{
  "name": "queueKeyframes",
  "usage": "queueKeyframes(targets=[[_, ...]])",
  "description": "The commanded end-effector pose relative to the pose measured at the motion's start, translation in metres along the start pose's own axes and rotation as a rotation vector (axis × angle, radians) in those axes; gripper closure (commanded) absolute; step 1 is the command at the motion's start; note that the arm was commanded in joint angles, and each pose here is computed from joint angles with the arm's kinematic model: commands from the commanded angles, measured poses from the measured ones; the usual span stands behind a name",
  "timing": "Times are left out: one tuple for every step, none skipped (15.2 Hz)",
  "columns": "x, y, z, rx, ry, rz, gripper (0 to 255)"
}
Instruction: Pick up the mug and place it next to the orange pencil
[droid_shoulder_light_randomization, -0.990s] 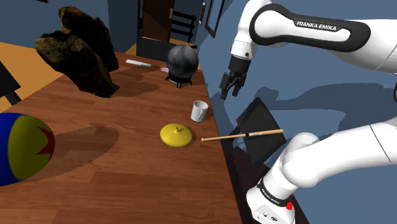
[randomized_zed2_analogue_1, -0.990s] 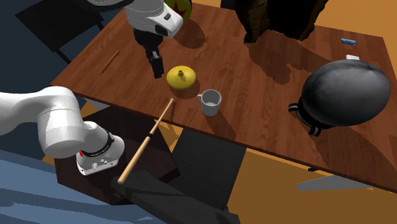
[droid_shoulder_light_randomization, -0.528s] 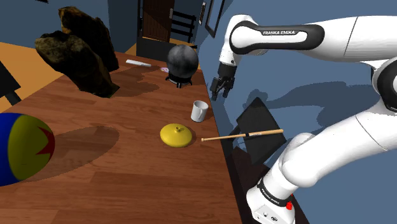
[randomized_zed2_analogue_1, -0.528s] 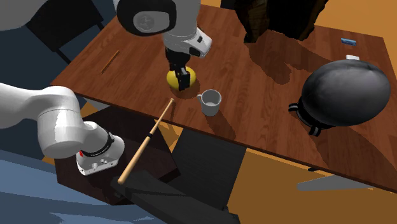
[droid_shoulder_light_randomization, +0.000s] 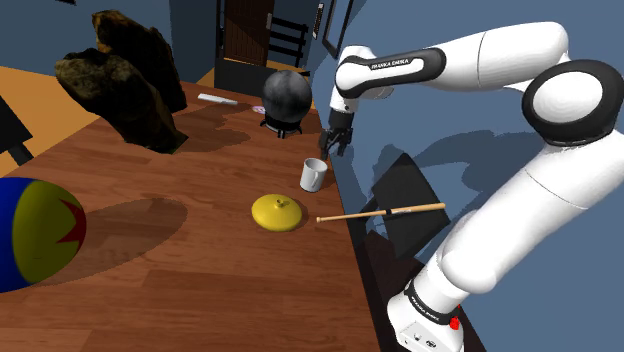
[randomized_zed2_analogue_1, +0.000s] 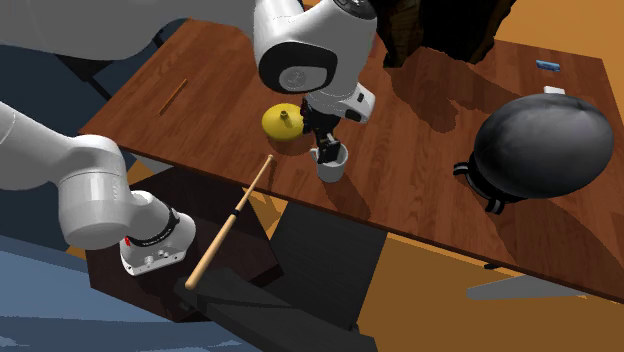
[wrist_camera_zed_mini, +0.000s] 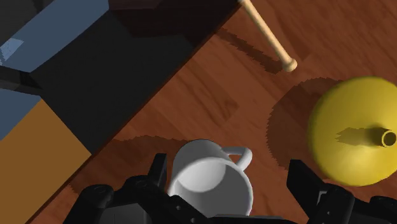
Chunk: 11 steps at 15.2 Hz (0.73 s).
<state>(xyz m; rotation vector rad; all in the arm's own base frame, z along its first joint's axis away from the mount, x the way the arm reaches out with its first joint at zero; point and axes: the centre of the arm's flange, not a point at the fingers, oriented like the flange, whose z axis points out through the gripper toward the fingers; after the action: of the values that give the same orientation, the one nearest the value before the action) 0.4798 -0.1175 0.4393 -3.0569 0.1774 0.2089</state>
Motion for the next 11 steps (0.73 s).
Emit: queueKeyframes(targets=[[0.022,0.015,0.012,-0.002,-0.004,-0.001,0],[0.032,0.021,0.019,-0.003,-0.006,-0.001,0],[0.042,0.027,0.025,-0.004,-0.007,-0.001,0],[0.052,0.034,0.031,-0.004,-0.009,-0.001,0],[0.062,0.040,0.037,-0.005,-0.011,-0.001,0],[0.067,0.044,0.040,-0.006,-0.012,-0.001,0],[0.067,0.044,0.045,-0.006,-0.012,-0.001,0],[0.067,0.044,0.051,-0.006,-0.012,-0.001,0],[0.067,0.044,0.056,-0.006,-0.012,-0.001,0],[0.067,0.044,0.061,-0.006,-0.012,-0.001,0],[0.067,0.044,0.066,-0.006,-0.012,-0.001,0]])
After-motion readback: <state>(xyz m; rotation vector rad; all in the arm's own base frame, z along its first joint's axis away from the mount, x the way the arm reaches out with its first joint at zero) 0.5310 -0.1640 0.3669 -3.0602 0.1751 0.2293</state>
